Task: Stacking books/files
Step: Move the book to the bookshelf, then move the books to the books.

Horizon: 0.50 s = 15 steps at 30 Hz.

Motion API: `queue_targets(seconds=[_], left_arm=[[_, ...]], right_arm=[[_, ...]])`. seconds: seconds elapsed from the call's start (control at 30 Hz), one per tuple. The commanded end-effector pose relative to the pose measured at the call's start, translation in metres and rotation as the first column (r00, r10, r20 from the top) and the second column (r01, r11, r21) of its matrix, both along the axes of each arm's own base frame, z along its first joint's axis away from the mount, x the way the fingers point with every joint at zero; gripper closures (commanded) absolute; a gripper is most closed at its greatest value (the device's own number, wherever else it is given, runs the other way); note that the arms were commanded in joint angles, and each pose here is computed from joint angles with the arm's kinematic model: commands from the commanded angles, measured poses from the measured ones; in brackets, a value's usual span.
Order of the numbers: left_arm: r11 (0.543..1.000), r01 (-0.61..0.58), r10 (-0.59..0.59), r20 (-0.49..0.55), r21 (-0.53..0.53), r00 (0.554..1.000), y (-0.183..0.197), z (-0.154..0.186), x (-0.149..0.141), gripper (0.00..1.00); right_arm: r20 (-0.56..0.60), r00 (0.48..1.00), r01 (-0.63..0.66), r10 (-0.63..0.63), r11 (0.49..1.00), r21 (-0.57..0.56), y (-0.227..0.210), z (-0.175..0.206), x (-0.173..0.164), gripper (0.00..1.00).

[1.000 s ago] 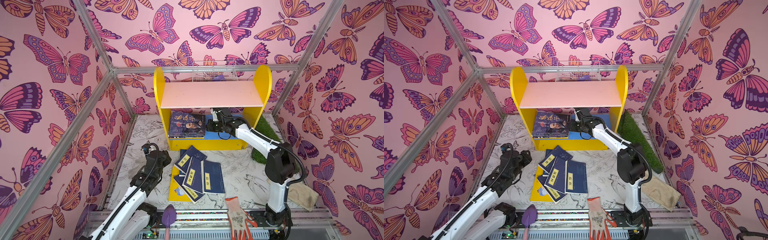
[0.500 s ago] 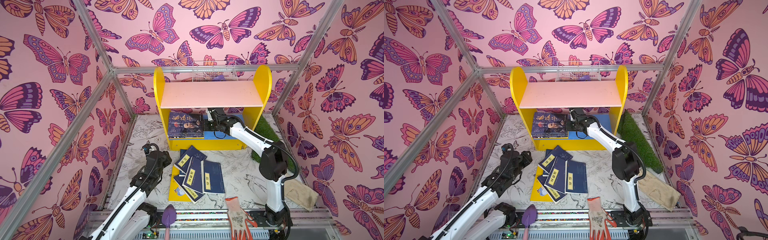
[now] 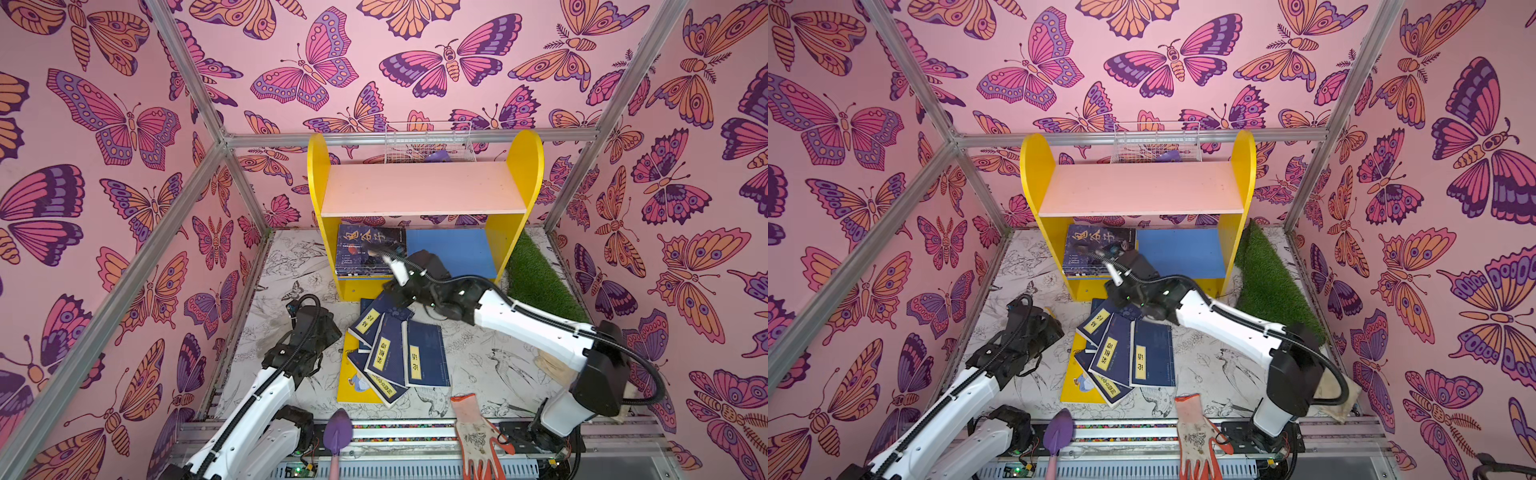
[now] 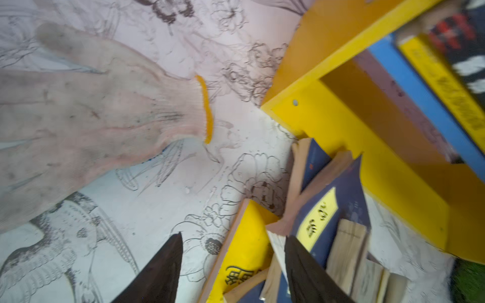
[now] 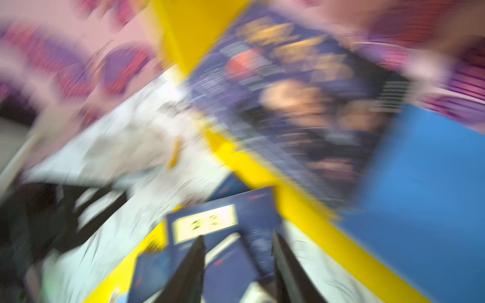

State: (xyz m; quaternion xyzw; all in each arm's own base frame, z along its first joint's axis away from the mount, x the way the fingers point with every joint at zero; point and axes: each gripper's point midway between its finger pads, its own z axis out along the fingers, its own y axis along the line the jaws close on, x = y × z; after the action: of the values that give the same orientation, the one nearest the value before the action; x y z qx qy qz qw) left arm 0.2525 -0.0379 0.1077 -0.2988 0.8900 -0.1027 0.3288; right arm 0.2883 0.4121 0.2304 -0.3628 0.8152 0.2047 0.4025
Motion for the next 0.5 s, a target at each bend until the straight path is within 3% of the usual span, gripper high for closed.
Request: queue_targets(seconds=[0.0,0.1,0.23,0.47], left_arm=[[0.996,-0.086,0.088,-0.204,0.021,0.975,0.021,-0.027,-0.029,0.35],[0.992,-0.122,0.111,-0.346,-0.01,0.931,0.029,-0.05,-0.048,0.31],[0.99,-0.126,0.089,-0.413,-0.063,0.906,0.028,-0.065,-0.059,0.27],[0.987,-0.051,-0.017,-0.405,-0.155,0.914,0.009,-0.062,-0.062,0.26]], right_arm=[[-0.086,0.912,-0.409,0.401,0.874,-0.263,0.041,-0.072,-0.083,0.41],[-0.165,0.863,-0.505,0.478,0.805,-0.311,0.054,-0.101,-0.105,0.33],[-0.198,0.86,-0.508,0.47,0.756,-0.413,0.05,-0.139,-0.098,0.25],[-0.142,0.948,-0.306,0.285,0.699,-0.646,0.008,-0.188,-0.065,0.21]])
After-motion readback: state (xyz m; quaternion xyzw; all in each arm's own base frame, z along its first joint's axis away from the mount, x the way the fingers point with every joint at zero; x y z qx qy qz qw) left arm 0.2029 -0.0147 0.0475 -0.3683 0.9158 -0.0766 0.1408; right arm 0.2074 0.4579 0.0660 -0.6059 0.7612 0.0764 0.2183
